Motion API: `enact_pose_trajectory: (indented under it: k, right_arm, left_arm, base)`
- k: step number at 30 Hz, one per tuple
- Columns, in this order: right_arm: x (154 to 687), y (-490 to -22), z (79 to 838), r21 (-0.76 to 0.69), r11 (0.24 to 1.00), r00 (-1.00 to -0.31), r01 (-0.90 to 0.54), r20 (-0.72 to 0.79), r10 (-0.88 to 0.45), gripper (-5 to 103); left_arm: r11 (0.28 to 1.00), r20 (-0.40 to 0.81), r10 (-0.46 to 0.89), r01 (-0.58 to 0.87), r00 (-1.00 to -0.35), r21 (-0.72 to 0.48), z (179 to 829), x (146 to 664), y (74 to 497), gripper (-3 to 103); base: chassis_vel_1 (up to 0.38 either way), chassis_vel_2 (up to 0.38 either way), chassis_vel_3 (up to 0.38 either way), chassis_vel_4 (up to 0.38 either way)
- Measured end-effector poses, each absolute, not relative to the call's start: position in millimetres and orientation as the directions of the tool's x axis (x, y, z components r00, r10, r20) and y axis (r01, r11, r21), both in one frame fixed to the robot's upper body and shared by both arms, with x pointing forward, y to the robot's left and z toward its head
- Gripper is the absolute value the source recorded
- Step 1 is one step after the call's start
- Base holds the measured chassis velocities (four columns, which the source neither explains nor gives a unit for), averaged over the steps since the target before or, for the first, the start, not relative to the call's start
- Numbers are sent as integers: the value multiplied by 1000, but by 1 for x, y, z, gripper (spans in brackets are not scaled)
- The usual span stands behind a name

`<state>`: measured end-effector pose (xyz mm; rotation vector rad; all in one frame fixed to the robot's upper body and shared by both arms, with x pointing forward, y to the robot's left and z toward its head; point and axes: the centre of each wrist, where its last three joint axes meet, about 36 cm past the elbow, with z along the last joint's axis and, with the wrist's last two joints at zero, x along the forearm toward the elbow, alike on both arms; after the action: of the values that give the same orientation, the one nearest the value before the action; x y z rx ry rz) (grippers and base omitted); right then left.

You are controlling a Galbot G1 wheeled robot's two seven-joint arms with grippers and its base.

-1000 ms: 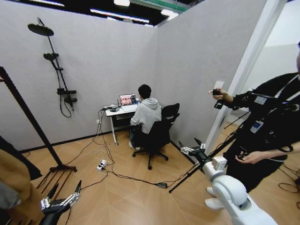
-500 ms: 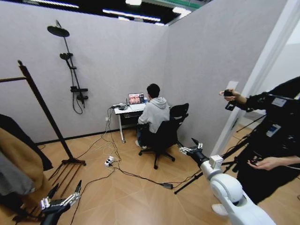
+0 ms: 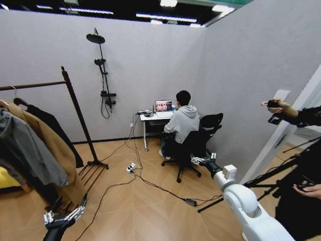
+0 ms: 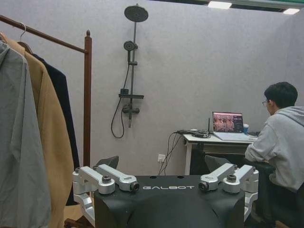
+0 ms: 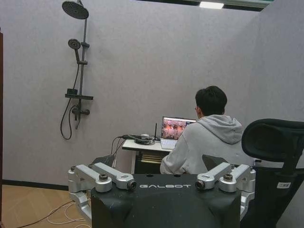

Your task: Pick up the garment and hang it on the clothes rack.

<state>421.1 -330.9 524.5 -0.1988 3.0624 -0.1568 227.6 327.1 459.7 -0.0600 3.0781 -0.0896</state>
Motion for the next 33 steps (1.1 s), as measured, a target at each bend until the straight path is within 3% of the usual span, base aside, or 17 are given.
enact_pose_trajectory:
  k: [33]
  right_arm:
    - [419, -329, 523, -107, 985, -988, -134, -65, -141, 100]
  left_arm:
    - [998, -60, -41, -37, -997, -59, 460, 228, 327, 100]
  base:
    - [110, -58, -68, 110]
